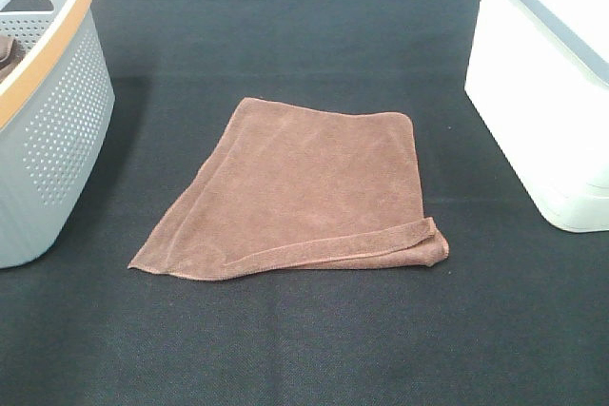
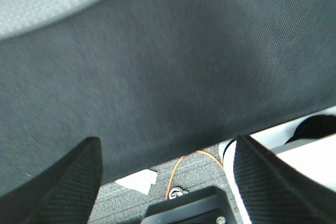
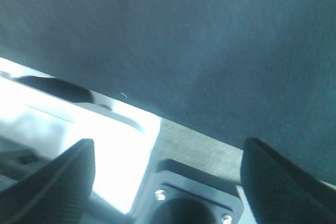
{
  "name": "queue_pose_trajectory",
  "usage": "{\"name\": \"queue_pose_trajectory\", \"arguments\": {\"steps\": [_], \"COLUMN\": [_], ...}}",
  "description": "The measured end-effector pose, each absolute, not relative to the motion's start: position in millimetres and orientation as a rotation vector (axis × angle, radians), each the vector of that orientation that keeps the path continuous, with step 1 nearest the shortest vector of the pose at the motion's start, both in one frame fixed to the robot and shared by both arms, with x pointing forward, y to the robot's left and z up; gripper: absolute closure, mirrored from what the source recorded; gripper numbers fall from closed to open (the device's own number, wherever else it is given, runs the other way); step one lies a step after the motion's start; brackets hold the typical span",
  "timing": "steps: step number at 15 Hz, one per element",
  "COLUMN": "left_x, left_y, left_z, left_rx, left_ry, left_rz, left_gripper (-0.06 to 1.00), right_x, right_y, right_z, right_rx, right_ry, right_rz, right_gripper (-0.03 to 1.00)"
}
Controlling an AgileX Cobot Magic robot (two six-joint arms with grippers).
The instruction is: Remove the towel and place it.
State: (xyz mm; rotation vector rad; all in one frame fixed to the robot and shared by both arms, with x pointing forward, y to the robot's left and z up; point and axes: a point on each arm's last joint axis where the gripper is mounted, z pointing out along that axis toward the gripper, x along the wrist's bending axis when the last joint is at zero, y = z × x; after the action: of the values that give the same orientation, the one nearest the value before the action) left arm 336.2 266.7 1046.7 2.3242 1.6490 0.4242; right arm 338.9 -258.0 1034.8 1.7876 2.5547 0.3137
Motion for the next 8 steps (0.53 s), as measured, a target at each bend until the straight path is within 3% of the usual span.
{"name": "queue_pose_trajectory", "arguments": {"steps": [2,8], "left_x": [322.7,310.3], "left_y": [270.6,270.6], "left_z": [1027.8,1034.4], "left_rx": [2.29,2.271], "left_ry": [1.591,1.364], "left_rz": [0.426,0.471], "left_gripper": [0.27,0.27], "right_x": [316.1,258.1], "right_y": [-265.1,-282.4], "right_z": [1022.3,1045.4], "right_rx": [1.73,1.465], "right_ry": [2.469,2.147], "right_rz": [0.456,0.918], "right_gripper": [0.24,0.24]}}
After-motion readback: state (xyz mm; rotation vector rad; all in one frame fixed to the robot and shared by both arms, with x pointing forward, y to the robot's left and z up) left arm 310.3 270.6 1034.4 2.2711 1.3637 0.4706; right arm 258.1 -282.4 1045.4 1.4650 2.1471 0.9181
